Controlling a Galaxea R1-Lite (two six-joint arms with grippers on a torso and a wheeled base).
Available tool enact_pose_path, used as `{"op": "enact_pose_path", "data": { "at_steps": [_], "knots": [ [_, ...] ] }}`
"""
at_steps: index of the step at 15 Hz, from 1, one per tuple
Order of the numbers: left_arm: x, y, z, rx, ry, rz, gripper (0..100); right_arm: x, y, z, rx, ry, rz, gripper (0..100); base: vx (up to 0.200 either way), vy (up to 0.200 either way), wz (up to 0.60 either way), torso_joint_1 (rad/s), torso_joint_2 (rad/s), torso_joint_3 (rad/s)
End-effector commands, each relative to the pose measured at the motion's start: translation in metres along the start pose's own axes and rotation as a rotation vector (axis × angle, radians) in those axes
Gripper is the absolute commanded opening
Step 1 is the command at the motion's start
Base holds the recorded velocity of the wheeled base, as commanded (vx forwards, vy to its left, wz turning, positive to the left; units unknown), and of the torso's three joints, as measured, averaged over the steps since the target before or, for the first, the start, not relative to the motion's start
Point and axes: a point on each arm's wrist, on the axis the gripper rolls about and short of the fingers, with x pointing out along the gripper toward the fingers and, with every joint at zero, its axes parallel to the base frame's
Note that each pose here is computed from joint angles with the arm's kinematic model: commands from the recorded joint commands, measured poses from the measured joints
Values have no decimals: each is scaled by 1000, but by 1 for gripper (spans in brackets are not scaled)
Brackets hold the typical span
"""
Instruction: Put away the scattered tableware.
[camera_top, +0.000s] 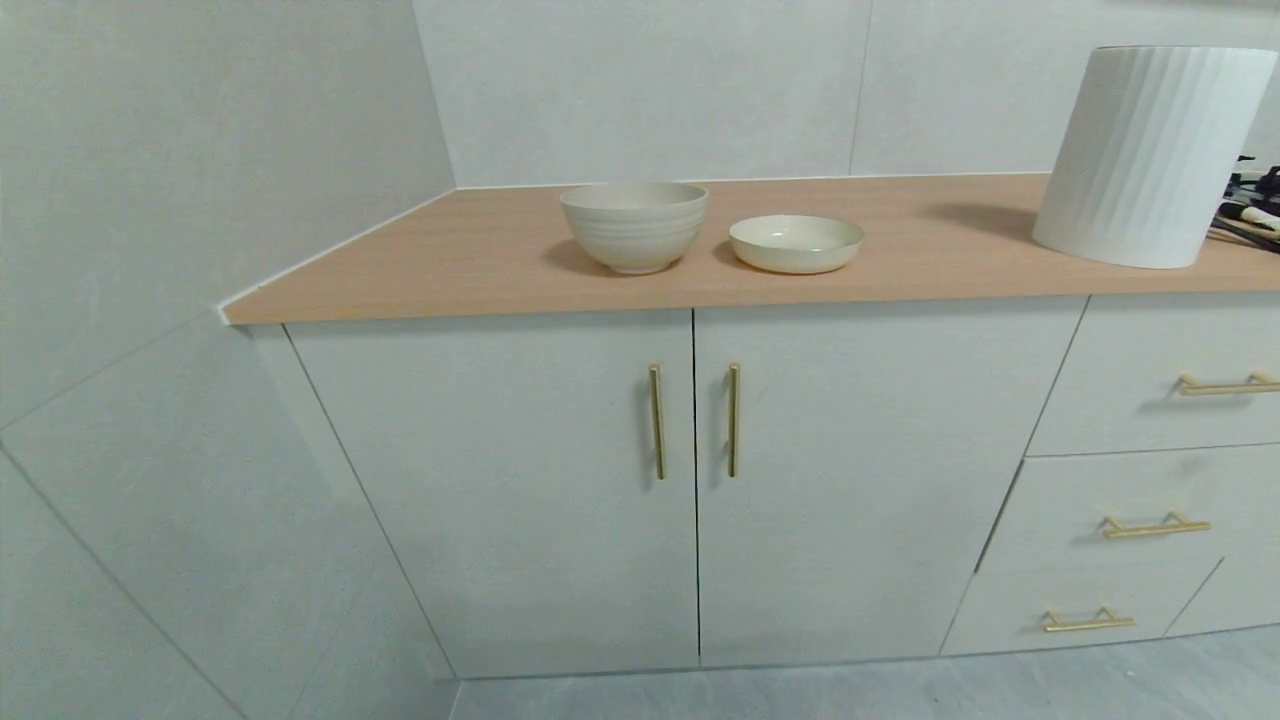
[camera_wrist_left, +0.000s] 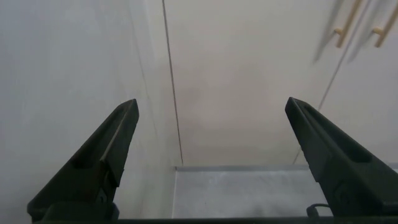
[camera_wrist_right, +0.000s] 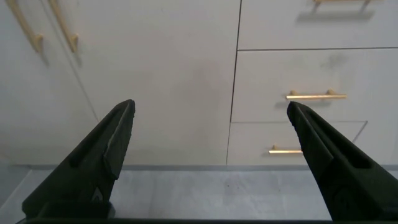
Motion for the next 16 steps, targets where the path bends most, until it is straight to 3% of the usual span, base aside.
{"op": "enact_pose_path", "data": {
  "at_steps": [1,8,9,10,11,14,16],
  "knots": [
    [0,0,0,0,1,0,100,0,0,0,0,1,1,100,0,0,0,0,0,0],
    [0,0,0,0,1,0,100,0,0,0,-28,1,21,100,0,0,0,0,0,0],
    [0,0,0,0,1,0,100,-1,1,6,-21,-25,34,100,0,0,0,0,0,0],
    [0,0,0,-2,-1,0,100,-9,2,31,11,-110,71,100,0,0,0,0,0,0],
    [0,0,0,-2,1,0,100,-11,2,48,80,-129,104,100,0,0,0,0,0,0],
    [0,0,0,-2,1,0,100,2,2,51,104,-9,169,100,0,0,0,0,0,0],
    [0,0,0,0,-1,0,100,11,4,53,112,70,284,100,0,0,0,0,0,0]
  ]
}}
